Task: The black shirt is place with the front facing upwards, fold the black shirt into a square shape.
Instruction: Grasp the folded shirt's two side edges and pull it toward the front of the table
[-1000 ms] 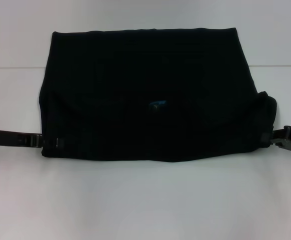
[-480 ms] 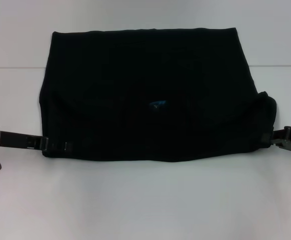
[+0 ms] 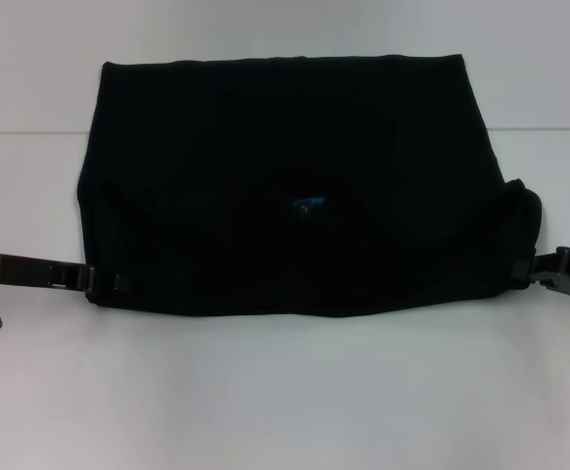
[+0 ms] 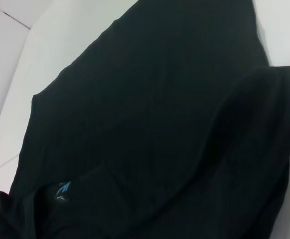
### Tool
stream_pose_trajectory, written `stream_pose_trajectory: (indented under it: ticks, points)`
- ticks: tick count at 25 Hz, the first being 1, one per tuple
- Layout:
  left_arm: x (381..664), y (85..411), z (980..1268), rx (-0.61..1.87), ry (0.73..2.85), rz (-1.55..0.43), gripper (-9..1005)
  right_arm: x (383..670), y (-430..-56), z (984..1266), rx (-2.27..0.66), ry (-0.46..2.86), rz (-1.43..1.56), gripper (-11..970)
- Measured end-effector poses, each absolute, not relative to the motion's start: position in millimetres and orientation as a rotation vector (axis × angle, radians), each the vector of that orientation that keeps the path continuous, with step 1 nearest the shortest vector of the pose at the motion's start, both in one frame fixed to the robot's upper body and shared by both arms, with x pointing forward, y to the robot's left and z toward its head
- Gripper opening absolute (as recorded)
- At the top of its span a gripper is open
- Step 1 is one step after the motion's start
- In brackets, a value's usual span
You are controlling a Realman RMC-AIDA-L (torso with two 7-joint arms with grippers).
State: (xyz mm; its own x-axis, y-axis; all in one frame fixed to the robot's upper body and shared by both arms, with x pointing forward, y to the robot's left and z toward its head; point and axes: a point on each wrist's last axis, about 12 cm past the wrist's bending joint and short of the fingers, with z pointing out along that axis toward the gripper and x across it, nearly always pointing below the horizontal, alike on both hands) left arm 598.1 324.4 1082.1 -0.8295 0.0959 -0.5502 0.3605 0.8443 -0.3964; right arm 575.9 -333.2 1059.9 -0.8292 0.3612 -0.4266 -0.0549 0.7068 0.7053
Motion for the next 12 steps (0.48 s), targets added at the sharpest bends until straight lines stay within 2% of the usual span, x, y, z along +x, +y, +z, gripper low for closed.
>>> stream_pose_trajectory:
  ticks: [5,12]
  points:
    - [598.4,325.4,1082.6,0.351,2.485,-0.668,179,575.4,-334.0,1059.7,0.240,2.359,1.001,55]
    - [596.8,327.9,1082.8,0.368,2.448,-0.674,53,575.2,-335.1,1059.9,0.241,2.357,0.997,55]
